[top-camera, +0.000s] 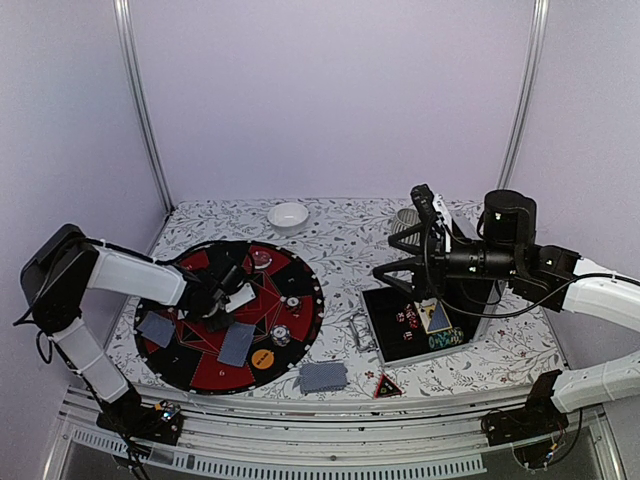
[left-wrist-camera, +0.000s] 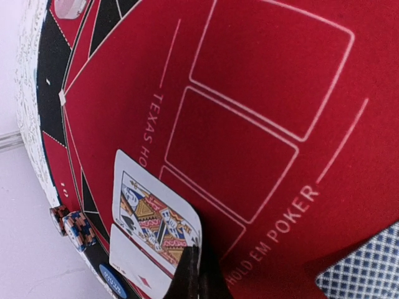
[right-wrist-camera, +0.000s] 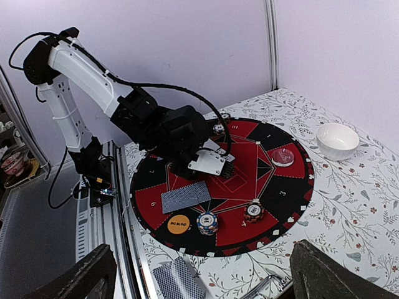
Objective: Distribute texas hold em gaming equipment
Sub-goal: Flop the poker card into the community card area.
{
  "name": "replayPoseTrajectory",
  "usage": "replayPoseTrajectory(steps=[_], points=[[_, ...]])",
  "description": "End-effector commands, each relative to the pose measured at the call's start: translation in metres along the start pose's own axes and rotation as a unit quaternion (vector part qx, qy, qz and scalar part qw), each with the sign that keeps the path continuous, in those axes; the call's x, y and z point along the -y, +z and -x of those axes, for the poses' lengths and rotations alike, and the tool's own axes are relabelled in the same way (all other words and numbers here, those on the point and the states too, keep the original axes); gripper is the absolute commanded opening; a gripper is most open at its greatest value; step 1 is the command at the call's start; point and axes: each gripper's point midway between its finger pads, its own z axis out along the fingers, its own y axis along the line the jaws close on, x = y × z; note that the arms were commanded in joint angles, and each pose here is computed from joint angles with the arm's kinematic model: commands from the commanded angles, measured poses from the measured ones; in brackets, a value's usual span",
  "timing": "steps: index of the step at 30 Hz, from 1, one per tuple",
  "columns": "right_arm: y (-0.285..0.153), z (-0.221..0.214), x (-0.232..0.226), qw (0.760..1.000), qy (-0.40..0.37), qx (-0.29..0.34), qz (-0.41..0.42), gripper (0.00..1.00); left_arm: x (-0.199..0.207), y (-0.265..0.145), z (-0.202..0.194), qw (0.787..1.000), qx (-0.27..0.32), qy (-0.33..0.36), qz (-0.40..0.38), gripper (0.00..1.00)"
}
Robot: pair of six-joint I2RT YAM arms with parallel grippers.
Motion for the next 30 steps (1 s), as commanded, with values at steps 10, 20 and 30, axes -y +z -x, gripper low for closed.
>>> replayPoseTrajectory(steps=[10, 20, 30], points=[[-0.005, 0.007, 0.001, 1.000, -0.006, 0.012, -0.006, 0.99, 0.040, 0.010, -0.041, 0.992, -0.066, 0.016, -0.103, 0.00], [-0.005, 0.006, 0.001, 1.000, -0.006, 0.009, -0.008, 0.99, 0.051, 0.007, -0.057, 0.986, -0.098, 0.012, -0.138, 0.00], [-0.001, 0.007, 0.002, 1.000, -0.008, 0.004, -0.005, 0.99, 0.054, -0.002, -0.065, 0.982, -0.109, 0.005, -0.153, 0.00]])
